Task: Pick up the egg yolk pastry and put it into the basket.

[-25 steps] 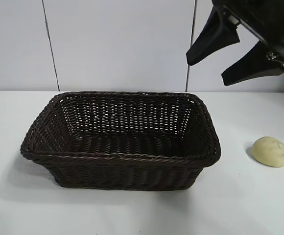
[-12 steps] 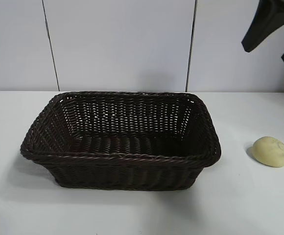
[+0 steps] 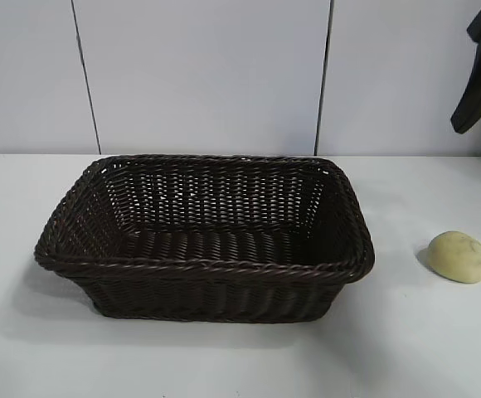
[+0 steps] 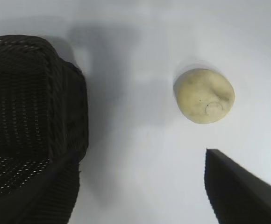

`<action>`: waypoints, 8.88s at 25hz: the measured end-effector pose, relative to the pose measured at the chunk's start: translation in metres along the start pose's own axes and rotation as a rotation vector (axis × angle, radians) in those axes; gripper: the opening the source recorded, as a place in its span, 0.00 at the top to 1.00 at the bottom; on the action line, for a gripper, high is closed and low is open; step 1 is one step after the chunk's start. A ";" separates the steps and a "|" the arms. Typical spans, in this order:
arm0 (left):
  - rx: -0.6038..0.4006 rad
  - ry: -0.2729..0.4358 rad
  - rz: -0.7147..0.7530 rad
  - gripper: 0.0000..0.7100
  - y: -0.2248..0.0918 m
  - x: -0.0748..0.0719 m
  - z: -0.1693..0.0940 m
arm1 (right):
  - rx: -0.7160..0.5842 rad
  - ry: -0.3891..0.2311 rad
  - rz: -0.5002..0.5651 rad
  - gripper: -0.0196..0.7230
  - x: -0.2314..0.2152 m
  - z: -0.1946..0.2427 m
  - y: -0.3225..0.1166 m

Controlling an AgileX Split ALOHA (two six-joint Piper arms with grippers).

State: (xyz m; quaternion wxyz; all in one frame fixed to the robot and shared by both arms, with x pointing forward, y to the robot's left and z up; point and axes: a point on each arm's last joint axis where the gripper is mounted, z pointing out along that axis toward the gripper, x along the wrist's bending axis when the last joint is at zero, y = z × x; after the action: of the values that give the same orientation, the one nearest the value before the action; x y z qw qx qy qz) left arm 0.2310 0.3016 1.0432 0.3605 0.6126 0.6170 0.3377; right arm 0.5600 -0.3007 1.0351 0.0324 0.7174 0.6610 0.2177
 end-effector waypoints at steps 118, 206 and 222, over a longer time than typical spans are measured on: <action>0.000 0.000 0.000 0.15 0.000 0.000 0.000 | -0.065 0.265 -0.183 0.79 0.190 0.124 -0.046; 0.000 0.000 0.000 0.15 0.000 0.000 0.000 | 0.255 -0.268 -0.071 0.19 -0.009 -0.020 -0.147; 0.000 0.000 0.000 0.15 0.000 0.000 0.000 | -0.299 -0.158 -0.224 0.19 0.000 -0.091 -0.250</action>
State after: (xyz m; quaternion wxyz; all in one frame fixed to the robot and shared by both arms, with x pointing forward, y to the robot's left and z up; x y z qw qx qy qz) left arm 0.2310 0.3016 1.0432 0.3605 0.6126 0.6170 0.3377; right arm 0.2944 -0.2920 1.0332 0.2145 0.6415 0.6923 0.2514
